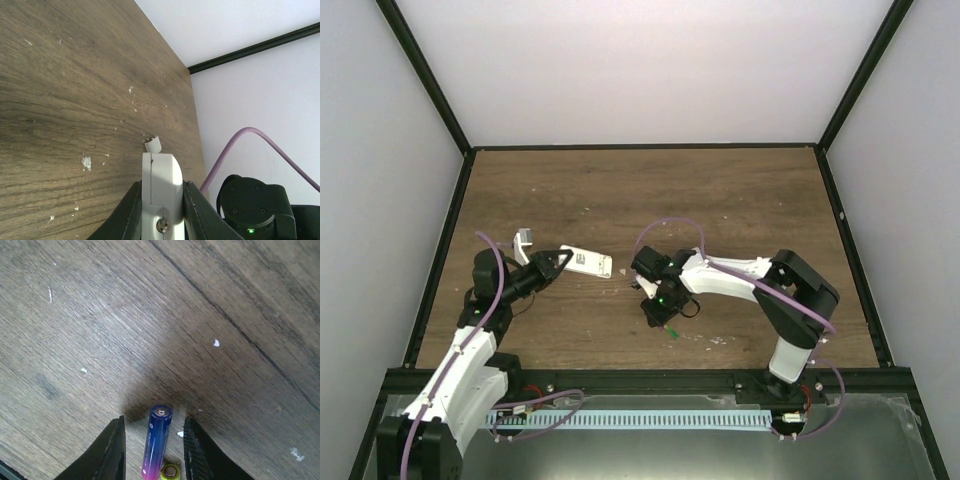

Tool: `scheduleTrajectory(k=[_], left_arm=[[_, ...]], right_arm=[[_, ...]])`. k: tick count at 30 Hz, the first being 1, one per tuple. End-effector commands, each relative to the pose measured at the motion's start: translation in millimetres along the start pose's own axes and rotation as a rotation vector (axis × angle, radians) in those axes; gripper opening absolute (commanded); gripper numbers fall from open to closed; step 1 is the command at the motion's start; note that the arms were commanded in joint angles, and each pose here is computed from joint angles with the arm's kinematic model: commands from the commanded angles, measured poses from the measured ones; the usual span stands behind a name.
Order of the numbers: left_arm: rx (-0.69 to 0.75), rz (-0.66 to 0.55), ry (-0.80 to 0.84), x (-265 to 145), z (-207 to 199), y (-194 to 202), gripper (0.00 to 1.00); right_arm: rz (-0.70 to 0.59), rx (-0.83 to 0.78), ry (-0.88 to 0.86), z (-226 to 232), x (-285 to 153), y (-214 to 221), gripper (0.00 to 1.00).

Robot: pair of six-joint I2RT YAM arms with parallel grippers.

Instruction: Load the batteries into the remote control

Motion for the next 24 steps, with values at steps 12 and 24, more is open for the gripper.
scheduleTrajectory(k=[12, 24], left_arm=[[0.03, -0.02, 0.049, 2, -20, -11, 0.0], [0.019, -0.022, 0.065, 3, -24, -13, 0.0]], right_arm=[[0.038, -0.007, 0.01, 2, 4, 4, 0.13], [-0.003, 0.012, -0.005, 6, -4, -8, 0.01]])
Point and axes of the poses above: each gripper's point midway between its finger pads, its own x axis out along the fingers, its own z axis along the line the jaws close on, y = z × x, the point moved 1 cm from there along -x, back along the fingers, and after that the axes turned 9 degrees about -x, right-handed, at the moved point
